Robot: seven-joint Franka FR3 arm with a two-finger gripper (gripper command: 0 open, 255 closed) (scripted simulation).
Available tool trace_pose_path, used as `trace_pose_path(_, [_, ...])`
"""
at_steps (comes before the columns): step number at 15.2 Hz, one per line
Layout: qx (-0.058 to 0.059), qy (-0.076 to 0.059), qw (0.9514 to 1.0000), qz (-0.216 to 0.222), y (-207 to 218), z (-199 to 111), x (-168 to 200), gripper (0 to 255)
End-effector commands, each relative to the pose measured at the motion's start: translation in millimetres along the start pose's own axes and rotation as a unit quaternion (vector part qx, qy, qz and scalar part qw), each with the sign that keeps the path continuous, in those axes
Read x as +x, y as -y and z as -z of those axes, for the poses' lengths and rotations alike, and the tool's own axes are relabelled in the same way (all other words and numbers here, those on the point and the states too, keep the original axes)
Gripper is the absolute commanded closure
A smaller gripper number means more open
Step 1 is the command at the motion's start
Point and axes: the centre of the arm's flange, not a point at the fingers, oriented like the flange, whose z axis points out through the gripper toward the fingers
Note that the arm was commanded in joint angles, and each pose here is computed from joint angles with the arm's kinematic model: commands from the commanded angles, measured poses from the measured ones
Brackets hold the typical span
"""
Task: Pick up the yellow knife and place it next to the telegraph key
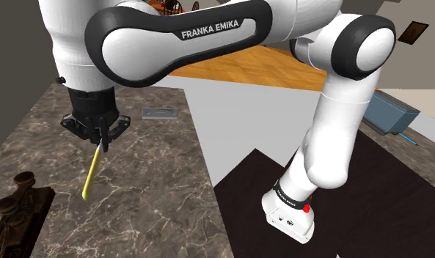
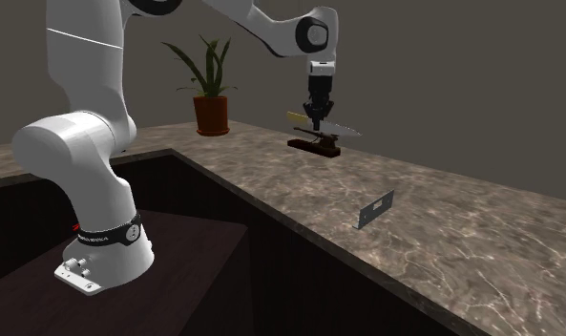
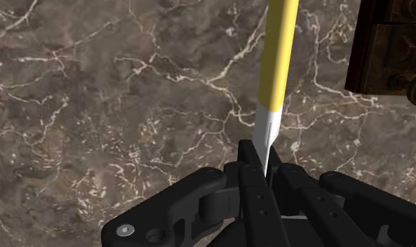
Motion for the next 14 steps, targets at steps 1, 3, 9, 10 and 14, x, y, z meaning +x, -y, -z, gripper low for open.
trace_pose_path(1, [0.000, 0.000, 1.0000, 0.000, 0, -11, 0, 255])
trace_pose_path(3, [0.000, 0.000, 1.0000, 0.000, 0, -22, 1, 255])
trace_pose_path(9, [0.000, 0.000, 1.0000, 0.000, 0, -53, 1, 255])
trace_pose_path(10, [0.000, 0.000, 1.0000, 0.000, 0, -59, 1, 255])
trace_pose_path(14, [0.000, 0.000, 1.0000, 0.000, 0, -80, 2, 255])
